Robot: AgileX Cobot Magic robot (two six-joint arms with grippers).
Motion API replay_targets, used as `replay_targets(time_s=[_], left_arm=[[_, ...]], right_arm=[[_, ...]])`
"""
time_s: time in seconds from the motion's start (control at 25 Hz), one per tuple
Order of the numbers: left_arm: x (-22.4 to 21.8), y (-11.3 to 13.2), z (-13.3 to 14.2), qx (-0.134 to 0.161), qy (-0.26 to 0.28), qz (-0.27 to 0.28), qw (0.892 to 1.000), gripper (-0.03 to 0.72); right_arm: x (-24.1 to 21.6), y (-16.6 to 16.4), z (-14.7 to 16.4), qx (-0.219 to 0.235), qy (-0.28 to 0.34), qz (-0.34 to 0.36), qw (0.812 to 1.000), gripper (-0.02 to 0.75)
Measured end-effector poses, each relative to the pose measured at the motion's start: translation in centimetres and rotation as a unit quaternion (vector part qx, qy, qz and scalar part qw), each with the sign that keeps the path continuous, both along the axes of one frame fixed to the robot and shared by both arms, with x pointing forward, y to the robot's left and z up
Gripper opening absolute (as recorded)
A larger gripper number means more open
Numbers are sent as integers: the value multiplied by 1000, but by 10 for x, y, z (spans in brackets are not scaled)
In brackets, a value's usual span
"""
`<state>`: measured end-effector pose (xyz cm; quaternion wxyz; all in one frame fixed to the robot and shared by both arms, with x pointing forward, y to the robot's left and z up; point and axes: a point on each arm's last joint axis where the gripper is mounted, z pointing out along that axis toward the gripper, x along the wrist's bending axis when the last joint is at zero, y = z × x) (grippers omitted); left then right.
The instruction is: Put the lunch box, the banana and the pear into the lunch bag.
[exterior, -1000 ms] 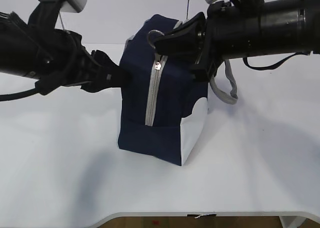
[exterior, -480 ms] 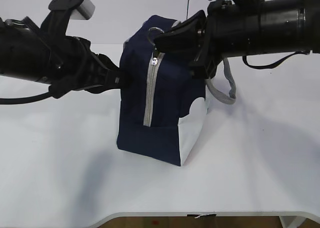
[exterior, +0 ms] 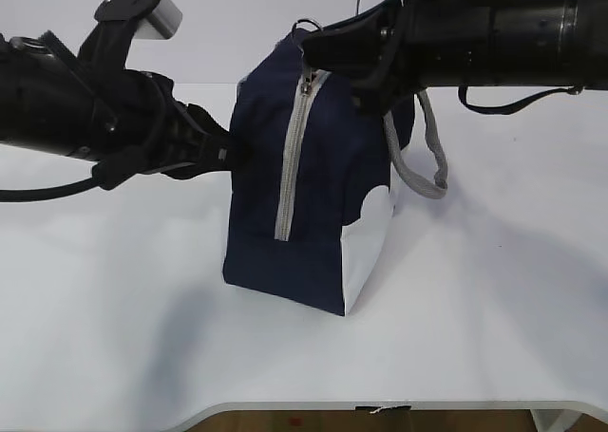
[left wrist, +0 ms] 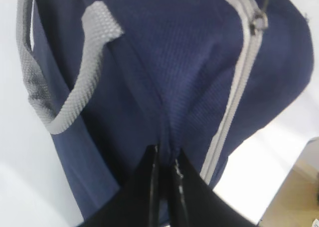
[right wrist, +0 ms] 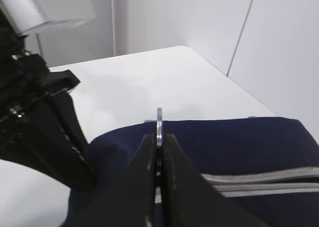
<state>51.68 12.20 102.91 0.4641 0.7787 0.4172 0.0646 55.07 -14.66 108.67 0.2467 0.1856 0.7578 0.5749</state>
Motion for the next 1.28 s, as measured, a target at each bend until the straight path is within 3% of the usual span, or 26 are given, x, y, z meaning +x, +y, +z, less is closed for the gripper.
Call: replay_targets(time_s=[0.68,1.0,1.28], left_arm=[[-2,-1,0,-1,6,-12,1000,-2],[-2,-1,0,1,4,-11,1000,-2],[-1,-1,0,2,2,-9,1000,-2]], right_arm=[[47,9,-2,-4,-5,-37,999,6],[40,13,8,28,14,-9,999,6],[15,9,28,-12,34,18,999,6]])
